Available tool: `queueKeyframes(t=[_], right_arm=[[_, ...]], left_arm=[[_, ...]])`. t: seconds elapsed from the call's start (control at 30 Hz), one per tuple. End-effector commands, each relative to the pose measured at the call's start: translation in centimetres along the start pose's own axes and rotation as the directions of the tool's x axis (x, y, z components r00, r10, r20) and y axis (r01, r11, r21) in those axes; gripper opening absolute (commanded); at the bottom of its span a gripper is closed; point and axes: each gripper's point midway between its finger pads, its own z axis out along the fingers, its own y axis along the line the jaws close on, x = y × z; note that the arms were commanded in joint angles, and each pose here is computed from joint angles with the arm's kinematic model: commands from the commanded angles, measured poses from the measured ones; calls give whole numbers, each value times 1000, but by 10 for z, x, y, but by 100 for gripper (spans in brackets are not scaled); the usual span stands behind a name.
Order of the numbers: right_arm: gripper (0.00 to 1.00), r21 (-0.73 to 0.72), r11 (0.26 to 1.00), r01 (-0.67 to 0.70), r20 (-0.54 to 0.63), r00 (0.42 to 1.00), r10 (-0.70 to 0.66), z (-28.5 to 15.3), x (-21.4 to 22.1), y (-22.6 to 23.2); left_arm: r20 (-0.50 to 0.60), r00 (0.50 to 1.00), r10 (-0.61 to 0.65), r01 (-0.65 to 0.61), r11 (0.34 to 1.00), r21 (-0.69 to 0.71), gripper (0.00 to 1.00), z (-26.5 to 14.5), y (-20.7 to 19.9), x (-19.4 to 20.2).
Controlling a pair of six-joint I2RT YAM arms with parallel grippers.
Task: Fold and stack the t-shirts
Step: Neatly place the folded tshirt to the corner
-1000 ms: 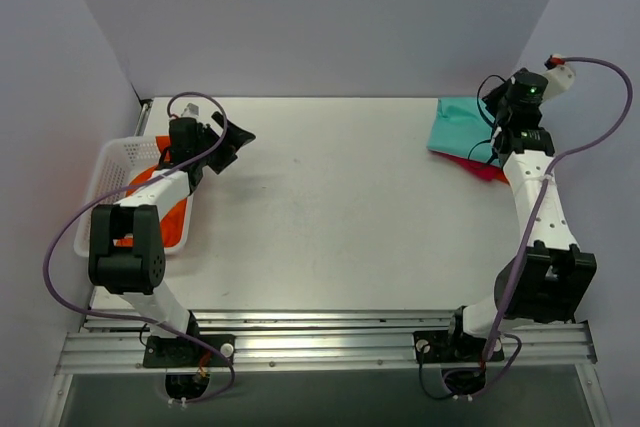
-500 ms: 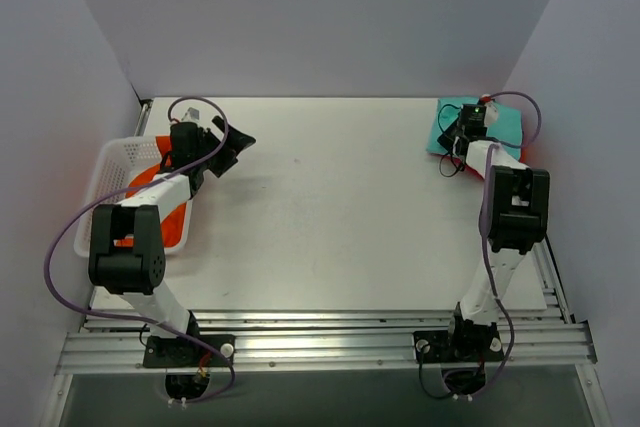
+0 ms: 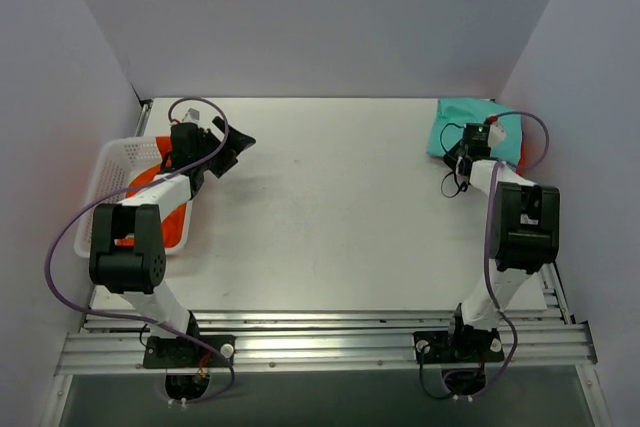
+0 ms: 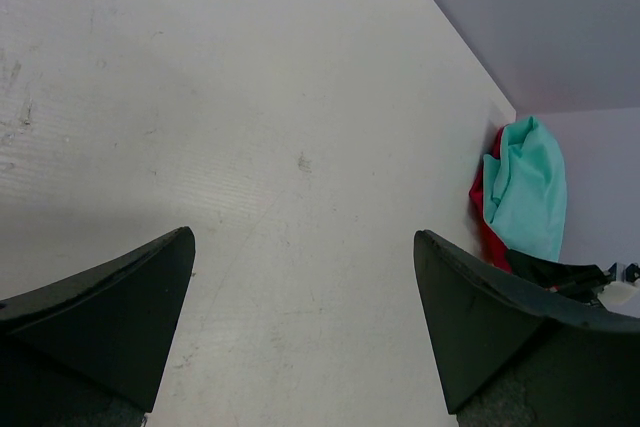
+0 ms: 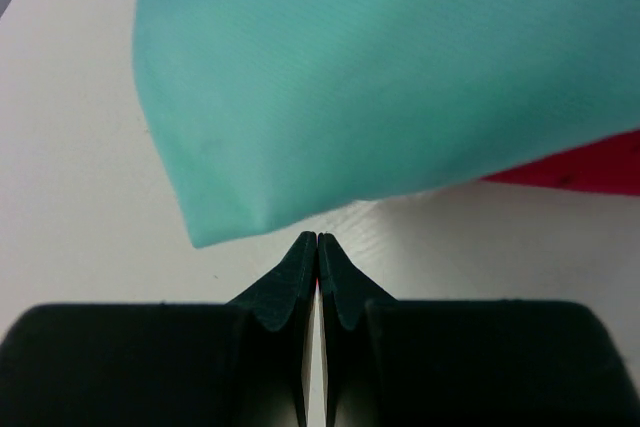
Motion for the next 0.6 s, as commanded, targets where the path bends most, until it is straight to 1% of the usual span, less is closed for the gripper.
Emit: queueKeyframes(t=[0.0, 0.03, 0.1, 0.23, 0.33, 0.37, 0.47, 0.5, 0.57], right_arm=[[0, 52, 997, -58, 101, 993, 52, -22, -29, -22], [0, 67, 996, -66, 89, 994, 59, -22, -23, -33], [0, 67, 996, -67, 90, 994, 60, -24, -22, -36], [0, 49, 997, -65, 80, 995, 61, -29, -22, -32], [0, -19, 998, -64, 102, 993, 65, -46, -34, -9], [0, -66, 996, -55, 118, 991, 63, -60, -44, 10], [0, -146, 988, -45, 149, 987, 67, -89, -64, 44], [0, -190, 981, -34, 174, 982, 68, -100, -76, 64], [0, -214, 977, -22, 182, 981, 62, -108, -84, 80]], left_arm=[[39, 999, 25, -27, 999, 43, 100, 4, -8, -10], [38, 999, 24, -26, 999, 47, 100, 4, -9, -10], [38, 999, 22, -24, 998, 49, 100, 4, -9, -10], [36, 999, 20, -22, 998, 52, 100, 3, -9, -9], [43, 999, 26, -28, 998, 55, 100, 0, -10, -9], [44, 999, 30, -33, 998, 57, 100, 0, -11, -9], [50, 998, 34, -37, 997, 67, 100, -2, -14, -10], [52, 998, 36, -40, 996, 75, 100, -2, -17, -10], [55, 998, 34, -39, 996, 80, 100, -2, -18, -11]])
